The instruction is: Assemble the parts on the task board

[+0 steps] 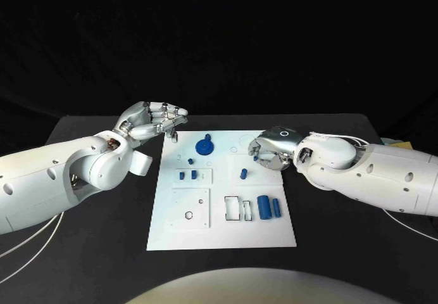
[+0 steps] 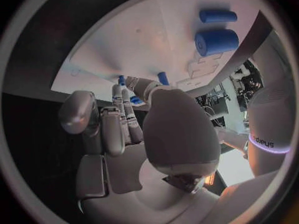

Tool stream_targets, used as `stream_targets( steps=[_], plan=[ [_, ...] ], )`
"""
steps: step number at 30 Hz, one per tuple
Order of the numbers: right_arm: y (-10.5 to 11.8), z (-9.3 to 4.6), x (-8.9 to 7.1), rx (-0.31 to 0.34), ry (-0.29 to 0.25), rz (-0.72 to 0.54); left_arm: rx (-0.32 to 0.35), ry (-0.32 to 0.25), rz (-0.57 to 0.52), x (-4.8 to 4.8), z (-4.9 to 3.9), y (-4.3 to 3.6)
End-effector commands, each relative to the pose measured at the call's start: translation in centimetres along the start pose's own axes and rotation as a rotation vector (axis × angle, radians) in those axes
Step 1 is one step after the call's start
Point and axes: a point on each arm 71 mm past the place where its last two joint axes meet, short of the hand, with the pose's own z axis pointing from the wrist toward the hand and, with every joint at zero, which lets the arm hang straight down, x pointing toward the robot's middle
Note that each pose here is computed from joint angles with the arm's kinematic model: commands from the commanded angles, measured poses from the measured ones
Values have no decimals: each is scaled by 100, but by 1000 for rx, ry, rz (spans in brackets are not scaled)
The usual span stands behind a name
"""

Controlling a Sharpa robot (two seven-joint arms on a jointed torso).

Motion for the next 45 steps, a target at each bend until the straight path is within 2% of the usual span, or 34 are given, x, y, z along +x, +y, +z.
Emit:
stream_targets(
  steps=[1, 16, 25, 38, 45],
  plan=[
    [-26, 1, 84, 25, 56, 0, 1, 14, -17, 22, -1, -6],
    [30, 40, 191, 20, 83, 19, -13, 21, -21, 21, -12, 1],
    [83, 63, 201, 21, 66, 42, -17, 22, -21, 25, -11, 3],
    [76, 92, 224, 89, 63, -4, -24, 25, -22, 30, -15, 4],
    [86, 72, 187, 98, 12, -28, -29, 26, -22, 29, -14, 9]
  ],
)
